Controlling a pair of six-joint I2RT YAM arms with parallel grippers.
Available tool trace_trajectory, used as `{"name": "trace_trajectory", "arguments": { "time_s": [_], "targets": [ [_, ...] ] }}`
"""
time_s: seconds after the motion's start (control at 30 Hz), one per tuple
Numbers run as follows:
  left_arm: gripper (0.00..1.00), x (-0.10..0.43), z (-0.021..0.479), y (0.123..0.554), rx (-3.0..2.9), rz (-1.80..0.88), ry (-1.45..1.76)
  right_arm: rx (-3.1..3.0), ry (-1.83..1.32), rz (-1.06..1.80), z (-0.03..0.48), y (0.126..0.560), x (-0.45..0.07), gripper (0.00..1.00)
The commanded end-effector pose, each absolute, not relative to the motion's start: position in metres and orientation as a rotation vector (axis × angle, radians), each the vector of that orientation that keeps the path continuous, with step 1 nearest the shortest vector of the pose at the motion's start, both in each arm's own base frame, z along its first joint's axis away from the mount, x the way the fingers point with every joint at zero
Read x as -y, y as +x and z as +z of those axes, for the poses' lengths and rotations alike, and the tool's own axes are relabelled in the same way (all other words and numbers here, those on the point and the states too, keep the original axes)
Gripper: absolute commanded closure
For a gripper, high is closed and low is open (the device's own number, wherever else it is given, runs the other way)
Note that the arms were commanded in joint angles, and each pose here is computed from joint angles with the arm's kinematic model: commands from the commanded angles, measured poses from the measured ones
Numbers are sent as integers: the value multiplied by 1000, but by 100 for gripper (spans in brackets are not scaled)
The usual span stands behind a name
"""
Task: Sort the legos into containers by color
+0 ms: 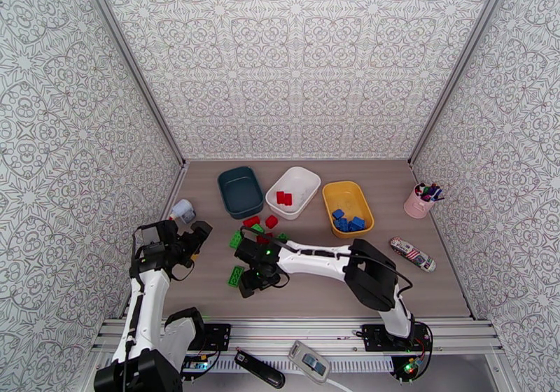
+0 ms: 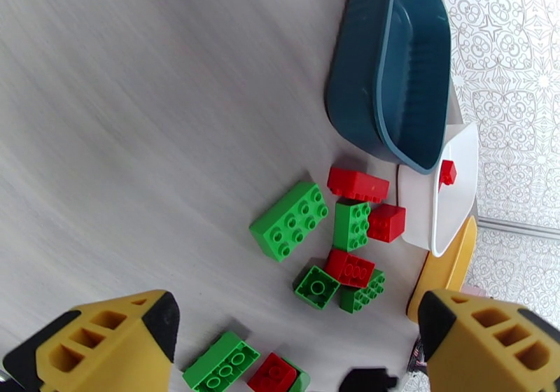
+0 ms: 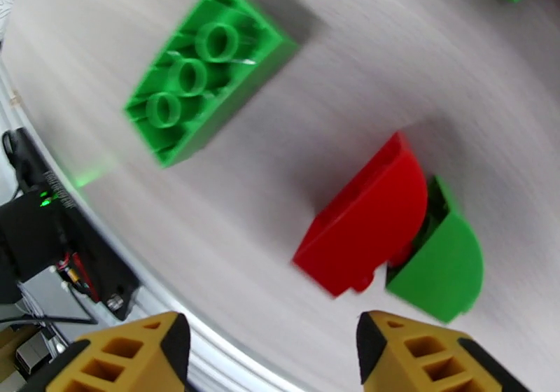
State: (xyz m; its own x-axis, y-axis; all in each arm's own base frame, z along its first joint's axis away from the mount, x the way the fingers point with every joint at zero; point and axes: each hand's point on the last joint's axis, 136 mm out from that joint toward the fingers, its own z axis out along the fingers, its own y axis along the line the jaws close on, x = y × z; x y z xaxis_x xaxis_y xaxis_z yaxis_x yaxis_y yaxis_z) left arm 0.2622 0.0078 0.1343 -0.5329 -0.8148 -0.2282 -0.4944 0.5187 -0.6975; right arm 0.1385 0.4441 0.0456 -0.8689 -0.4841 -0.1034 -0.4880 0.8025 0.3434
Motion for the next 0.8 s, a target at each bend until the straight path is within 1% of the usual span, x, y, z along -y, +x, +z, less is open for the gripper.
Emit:
{"name": "trace_trajectory", "arguments": {
  "time_s": [0.0,0.3,0.53,0.77],
  "targets": [
    [4,-7,142,262,-2213,-792,-1031,-2984,-767,450,30,150,-442,31],
    [4,-9,138,262,-2214,-793,-1040,-2938,-773,275,23,171,-443,33],
    [4,-10,134,262,-2213,-804,-1051,-2917,-770,198,19,179,-442,47],
    [4,-8,133,262,-2210,-814,-1053,-2923,-761,187,17,178,-436,59]
  ]
}}
